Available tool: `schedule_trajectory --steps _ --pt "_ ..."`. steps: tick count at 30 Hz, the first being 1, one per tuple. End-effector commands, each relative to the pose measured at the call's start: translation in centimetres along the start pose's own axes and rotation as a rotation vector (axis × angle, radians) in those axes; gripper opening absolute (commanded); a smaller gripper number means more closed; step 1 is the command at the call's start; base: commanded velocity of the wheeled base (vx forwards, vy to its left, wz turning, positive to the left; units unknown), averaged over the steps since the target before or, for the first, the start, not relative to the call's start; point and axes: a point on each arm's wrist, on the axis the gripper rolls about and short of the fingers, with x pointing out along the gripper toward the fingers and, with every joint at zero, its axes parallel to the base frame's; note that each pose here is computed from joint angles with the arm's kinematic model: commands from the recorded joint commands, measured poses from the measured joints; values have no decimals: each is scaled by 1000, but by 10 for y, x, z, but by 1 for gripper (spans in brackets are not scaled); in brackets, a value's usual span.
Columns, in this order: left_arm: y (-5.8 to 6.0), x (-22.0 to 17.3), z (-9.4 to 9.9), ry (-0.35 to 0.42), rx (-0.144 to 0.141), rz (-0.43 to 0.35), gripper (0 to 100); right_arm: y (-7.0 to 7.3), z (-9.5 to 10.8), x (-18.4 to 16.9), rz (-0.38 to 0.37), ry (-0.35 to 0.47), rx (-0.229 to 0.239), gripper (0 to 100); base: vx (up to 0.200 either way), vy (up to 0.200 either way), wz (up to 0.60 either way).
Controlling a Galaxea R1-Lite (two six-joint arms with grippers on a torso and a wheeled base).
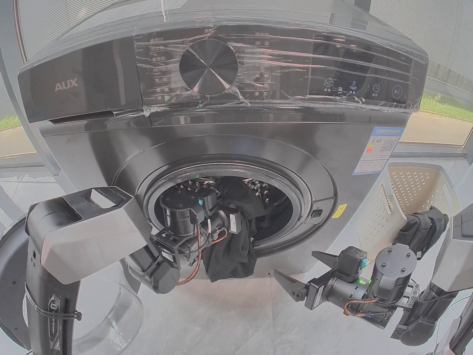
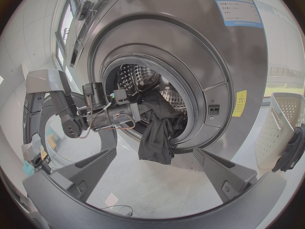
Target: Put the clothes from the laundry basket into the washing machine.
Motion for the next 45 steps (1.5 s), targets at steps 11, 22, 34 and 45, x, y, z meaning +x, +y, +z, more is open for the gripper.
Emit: schedule_trajectory --steps 11,22,34,45 --pt "16 60 -26 10 6 45 0 0 -2 1 -2 7 4 100 0 0 0" --pt "39 101 -2 -84 -3 216 0 -1 -3 1 -4 11 5 100 0 0 0" --pt "53 100 0 -71 -5 258 0 0 -3 1 -3 11 5 100 0 0 0" --pt "33 78 23 5 0 222 100 -1 -2 2 -3 7 7 100 0 0 0"
